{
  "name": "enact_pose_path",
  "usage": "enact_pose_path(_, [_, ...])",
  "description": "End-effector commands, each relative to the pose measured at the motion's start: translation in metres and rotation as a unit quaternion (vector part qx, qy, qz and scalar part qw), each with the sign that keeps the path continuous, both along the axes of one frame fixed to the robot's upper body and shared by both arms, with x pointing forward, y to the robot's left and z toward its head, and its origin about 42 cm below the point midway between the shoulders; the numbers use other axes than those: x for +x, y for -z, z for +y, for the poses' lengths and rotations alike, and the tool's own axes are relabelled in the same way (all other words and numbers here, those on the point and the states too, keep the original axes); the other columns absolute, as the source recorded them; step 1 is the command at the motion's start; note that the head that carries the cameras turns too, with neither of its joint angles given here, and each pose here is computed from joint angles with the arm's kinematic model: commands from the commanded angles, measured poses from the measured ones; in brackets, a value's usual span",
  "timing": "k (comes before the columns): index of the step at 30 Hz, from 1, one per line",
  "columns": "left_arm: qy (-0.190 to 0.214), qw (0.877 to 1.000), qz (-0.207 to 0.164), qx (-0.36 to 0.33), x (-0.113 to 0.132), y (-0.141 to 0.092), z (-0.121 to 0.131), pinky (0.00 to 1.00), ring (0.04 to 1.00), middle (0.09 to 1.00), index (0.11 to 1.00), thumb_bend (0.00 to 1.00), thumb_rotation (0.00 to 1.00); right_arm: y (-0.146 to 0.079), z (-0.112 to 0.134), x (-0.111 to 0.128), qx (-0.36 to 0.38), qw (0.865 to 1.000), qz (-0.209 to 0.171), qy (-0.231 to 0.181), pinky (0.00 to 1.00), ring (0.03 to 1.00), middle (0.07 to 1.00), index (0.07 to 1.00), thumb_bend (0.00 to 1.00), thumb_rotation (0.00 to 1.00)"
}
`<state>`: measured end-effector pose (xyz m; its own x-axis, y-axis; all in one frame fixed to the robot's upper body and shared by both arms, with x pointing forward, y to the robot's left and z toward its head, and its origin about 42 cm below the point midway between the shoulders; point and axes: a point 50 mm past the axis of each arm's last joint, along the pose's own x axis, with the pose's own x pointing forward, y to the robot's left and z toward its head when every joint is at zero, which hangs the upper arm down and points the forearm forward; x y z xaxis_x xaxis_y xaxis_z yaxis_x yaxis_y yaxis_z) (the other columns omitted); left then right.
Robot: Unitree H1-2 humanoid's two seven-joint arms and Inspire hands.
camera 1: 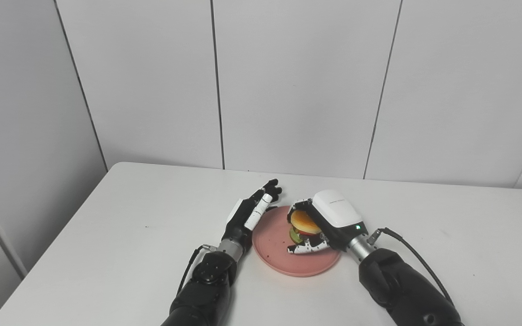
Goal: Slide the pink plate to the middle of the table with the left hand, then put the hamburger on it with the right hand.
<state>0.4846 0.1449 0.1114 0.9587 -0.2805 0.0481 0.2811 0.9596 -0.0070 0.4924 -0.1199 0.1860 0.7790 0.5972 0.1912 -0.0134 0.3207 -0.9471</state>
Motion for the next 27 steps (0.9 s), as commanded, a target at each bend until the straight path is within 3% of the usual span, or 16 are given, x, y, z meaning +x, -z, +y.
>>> enact_pose_path(1, [0.010, 1.000, 0.028, -0.002, -0.017, 0.024, -0.012, 0.84, 0.906, 0.886, 0.882, 0.84, 0.86, -0.040, 0.018, 0.012, 0.028, 0.998, -0.043, -0.027, 0.20, 0.266, 0.352, 0.478, 0.50, 0.16])
enact_pose_path(16, [0.013, 1.000, 0.024, 0.009, -0.018, 0.025, -0.007, 0.84, 0.907, 0.907, 0.892, 0.82, 0.87, -0.018, 0.020, 0.019, 0.026, 0.999, -0.014, -0.013, 0.20, 0.261, 0.345, 0.478, 0.50, 0.16])
enact_pose_path(26, [0.012, 1.000, 0.026, 0.007, -0.019, 0.025, -0.009, 0.85, 0.919, 0.930, 0.930, 0.79, 0.87, -0.017, 0.017, 0.019, 0.005, 1.000, 0.007, -0.009, 0.27, 0.346, 0.441, 0.488, 0.50, 0.18])
enact_pose_path(27, [0.013, 1.000, 0.027, 0.006, -0.019, 0.025, -0.008, 0.85, 0.926, 0.941, 0.937, 0.79, 0.87, -0.017, 0.016, 0.018, 0.002, 1.000, 0.012, -0.009, 0.29, 0.370, 0.463, 0.510, 0.53, 0.27])
